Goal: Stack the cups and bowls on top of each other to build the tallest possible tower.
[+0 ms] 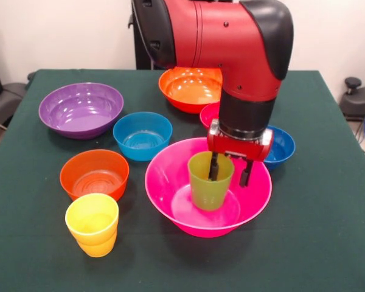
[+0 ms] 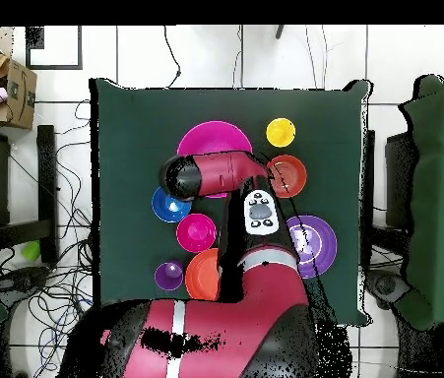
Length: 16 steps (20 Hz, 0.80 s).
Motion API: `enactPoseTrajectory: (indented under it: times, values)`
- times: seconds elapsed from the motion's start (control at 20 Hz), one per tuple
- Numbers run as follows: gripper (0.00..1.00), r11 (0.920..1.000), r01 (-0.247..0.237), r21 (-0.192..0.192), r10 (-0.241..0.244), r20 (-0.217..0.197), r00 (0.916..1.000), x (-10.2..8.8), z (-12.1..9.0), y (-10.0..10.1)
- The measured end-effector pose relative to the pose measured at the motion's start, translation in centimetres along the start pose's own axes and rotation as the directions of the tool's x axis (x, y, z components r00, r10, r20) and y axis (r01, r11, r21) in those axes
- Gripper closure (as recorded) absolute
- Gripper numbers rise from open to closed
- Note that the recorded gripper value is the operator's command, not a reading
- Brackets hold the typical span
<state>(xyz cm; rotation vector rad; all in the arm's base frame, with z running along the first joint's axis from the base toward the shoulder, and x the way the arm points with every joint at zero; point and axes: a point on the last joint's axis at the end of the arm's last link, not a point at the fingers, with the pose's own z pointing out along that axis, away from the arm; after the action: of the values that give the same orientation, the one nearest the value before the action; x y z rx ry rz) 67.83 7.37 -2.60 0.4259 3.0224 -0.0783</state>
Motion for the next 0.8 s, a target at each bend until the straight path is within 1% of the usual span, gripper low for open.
enactPoseTrajectory:
  times: [0.15, 0.25, 0.35, 0.45, 0.5, 0.65, 0.8]
  values:
    - [0.0, 0.9999, 0.004, 0.011, -0.004, -0.022, 0.9997, 0.8, -1.7, -0.3]
    - [0.0, 0.9998, 0.005, 0.017, -0.005, -0.033, 0.9995, 1.0, -2.7, -0.4]
    - [0.0, 0.9996, 0.007, 0.027, -0.005, -0.045, 0.999, 1.2, -4.0, -0.6]
    - [0.0, 0.9995, 0.007, 0.032, -0.005, -0.05, 0.9987, 1.2, -4.8, -0.7]
    - [0.0, 0.9992, 0.007, 0.039, -0.005, -0.057, 0.9984, 1.2, -5.9, -0.9]
    - [0.0, 0.9988, 0.007, 0.047, -0.004, -0.064, 0.9979, 1.2, -7.1, -1.0]
    - [0.0, 0.9984, 0.005, 0.055, -0.002, -0.064, 0.9979, 0.9, -8.7, -1.2]
